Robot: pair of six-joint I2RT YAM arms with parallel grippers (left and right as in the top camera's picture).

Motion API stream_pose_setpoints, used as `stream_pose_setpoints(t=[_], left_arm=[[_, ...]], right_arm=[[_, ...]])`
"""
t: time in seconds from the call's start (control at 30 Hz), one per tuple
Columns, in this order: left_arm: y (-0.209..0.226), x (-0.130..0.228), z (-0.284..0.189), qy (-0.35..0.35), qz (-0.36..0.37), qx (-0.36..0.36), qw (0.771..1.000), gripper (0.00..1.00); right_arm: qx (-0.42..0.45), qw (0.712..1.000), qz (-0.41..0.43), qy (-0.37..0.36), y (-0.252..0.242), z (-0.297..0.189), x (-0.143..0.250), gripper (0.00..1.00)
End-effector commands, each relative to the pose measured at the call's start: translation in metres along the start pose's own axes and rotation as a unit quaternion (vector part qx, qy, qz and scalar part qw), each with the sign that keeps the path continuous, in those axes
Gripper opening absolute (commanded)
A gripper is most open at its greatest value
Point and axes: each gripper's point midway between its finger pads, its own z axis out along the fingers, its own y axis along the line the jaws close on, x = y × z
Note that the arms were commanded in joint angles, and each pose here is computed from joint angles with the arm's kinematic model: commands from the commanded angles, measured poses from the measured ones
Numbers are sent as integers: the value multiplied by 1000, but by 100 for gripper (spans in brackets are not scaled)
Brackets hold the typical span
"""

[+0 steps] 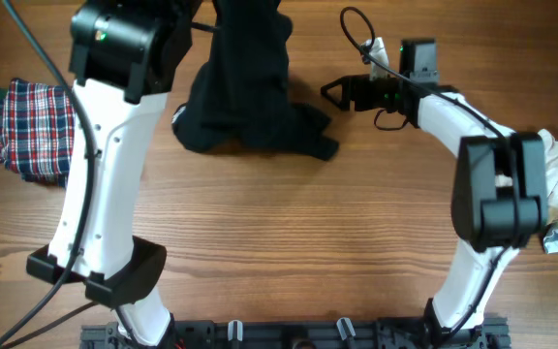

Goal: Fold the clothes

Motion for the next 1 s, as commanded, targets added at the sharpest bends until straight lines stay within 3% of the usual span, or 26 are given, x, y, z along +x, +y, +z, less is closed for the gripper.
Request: stream_pose_setpoints(t=[0.0, 0.2, 0.5, 0.7, 0.8, 0.87, 0.97], left_arm=[[-7, -30, -35, -40, 38, 18, 998, 4], [-23, -98, -84, -168, 24, 51, 984, 4], [-30, -93, -81, -165, 30, 40, 985, 4], [-34, -118, -92, -219, 24, 48, 974, 4], [-35, -124, -95, -232, 23, 48, 971, 5], [-33, -125, -96, -235, 21, 42, 971, 4], [-18, -127, -96, -242, 35, -5, 970, 5]], right_arm=[[-18, 994, -96, -55, 52, -50, -47, 84], [-22, 987, -147, -64, 84, -77, -57, 85], [-218, 943, -233, -96, 158, -97, -59, 79], [-246, 936, -242, -70, 195, -75, -44, 79], [-254, 933, -249, -53, 214, -61, -33, 85], [-260, 931, -250, -45, 223, -56, -27, 76], [-236, 944, -229, -23, 218, -48, -19, 40]])
